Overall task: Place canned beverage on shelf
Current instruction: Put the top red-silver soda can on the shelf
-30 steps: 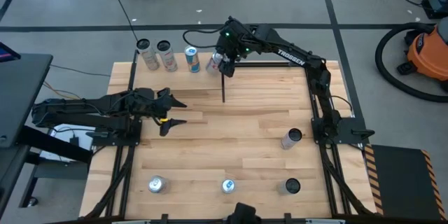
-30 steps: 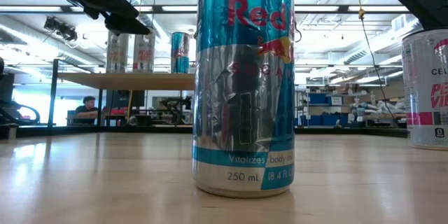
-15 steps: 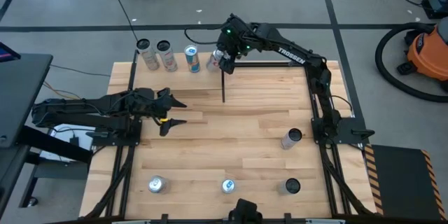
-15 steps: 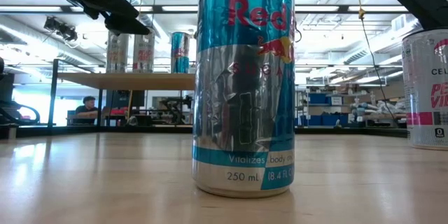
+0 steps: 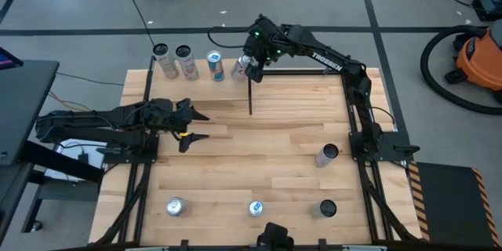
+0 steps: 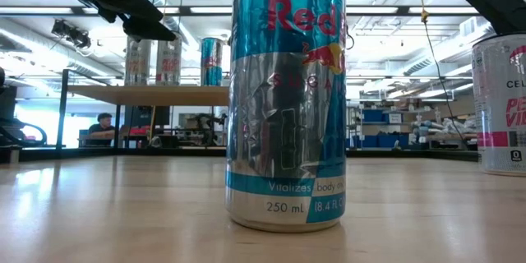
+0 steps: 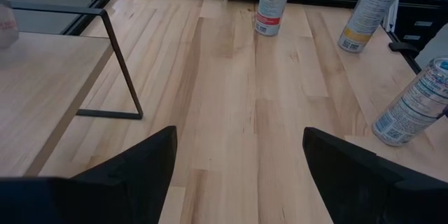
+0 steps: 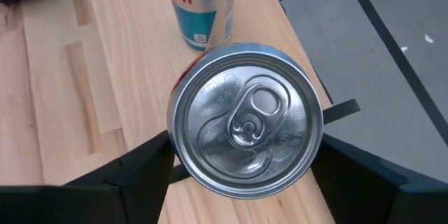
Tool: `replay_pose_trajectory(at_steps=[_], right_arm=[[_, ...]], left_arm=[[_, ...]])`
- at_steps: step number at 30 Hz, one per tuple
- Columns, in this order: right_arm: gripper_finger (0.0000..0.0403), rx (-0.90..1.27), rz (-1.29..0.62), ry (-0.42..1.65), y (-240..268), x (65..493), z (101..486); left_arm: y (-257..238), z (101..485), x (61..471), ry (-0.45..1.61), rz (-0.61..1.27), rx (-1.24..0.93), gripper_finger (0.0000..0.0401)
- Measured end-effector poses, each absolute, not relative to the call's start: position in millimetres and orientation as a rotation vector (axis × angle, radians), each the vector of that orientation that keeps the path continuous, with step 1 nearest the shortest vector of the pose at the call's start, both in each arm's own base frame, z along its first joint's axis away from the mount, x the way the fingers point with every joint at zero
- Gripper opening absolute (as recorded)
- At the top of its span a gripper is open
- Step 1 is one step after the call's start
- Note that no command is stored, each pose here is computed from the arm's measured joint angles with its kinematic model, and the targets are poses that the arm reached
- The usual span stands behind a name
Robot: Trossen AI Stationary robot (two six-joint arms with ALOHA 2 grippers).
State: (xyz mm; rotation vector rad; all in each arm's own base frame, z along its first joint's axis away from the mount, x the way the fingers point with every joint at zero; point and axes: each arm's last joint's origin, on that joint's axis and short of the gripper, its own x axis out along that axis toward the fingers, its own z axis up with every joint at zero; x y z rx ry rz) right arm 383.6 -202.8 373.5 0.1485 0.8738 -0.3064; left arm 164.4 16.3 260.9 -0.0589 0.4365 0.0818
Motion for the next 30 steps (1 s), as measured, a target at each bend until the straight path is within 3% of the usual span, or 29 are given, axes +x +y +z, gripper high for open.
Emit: replay_pose_trajectory(at_steps=[30], right_arm=[[0.0339,0.09,-0.303,0.804,-199.4,375.9,392.5]], left_arm=[[16.2,260.9,164.4,0.436,0.081,-0.06,0.0311]])
